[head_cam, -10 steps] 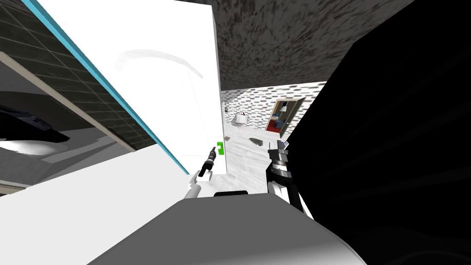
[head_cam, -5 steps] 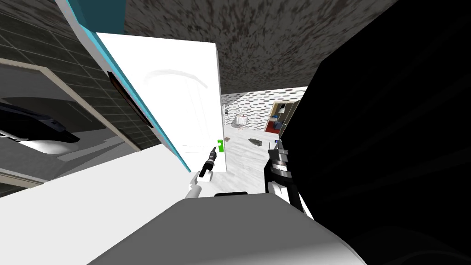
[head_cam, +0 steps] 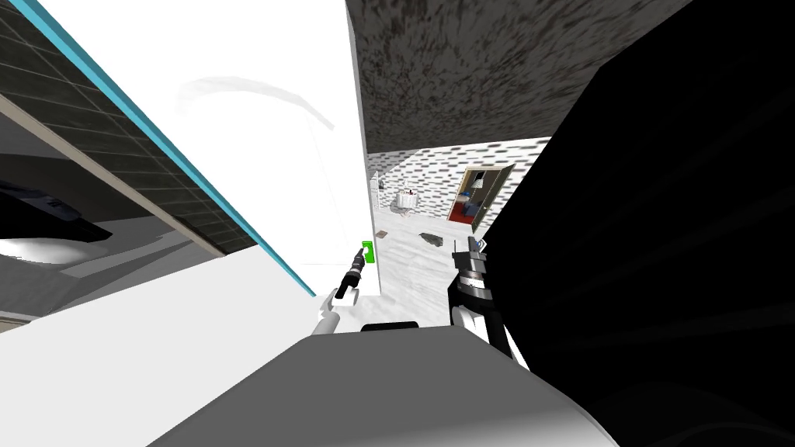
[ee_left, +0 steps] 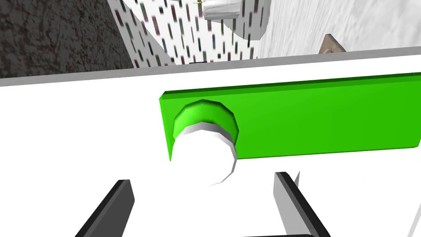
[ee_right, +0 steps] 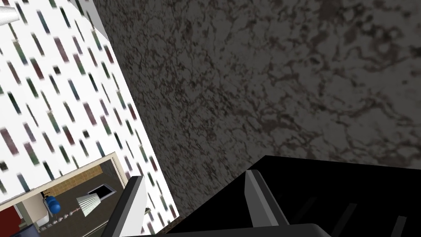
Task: Push the door open
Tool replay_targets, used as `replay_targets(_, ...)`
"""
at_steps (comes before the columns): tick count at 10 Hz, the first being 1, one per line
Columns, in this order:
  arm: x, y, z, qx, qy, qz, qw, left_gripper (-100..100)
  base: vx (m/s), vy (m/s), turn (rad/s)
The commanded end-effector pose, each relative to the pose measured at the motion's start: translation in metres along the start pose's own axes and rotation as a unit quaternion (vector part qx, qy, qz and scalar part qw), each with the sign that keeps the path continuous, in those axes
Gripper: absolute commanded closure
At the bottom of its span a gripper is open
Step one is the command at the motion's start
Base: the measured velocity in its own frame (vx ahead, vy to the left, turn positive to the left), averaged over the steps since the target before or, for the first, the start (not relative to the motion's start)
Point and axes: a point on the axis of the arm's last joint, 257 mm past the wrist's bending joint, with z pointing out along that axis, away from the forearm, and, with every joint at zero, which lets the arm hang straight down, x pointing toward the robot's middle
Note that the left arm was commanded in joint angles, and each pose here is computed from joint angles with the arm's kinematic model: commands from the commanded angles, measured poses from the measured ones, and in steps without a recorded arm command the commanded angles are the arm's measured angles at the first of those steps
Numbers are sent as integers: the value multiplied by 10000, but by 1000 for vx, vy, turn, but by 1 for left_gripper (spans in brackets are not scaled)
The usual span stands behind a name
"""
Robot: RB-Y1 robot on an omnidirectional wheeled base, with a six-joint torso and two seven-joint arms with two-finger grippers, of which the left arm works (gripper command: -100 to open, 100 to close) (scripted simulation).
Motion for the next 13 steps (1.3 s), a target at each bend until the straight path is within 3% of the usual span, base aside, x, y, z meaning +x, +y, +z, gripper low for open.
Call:
replay_targets(1, -7, -2, 5, 19, -19, -12, 10000, -100, 208, -32, -21)
replay_targets(3, -3, -1, 6, 20, -21, -20, 10000, -100, 153, 8, -13)
replay_targets(4, -3, -1, 6, 20, -21, -20, 10000, 100, -13, -4, 7)
replay_targets(9, -3, -1, 6, 20, -21, -20, 10000, 100, -18, -1, 0)
replay_targets(13, -242, 16, 5, -11, -204, 56, 9998, 100, 146, -59, 41)
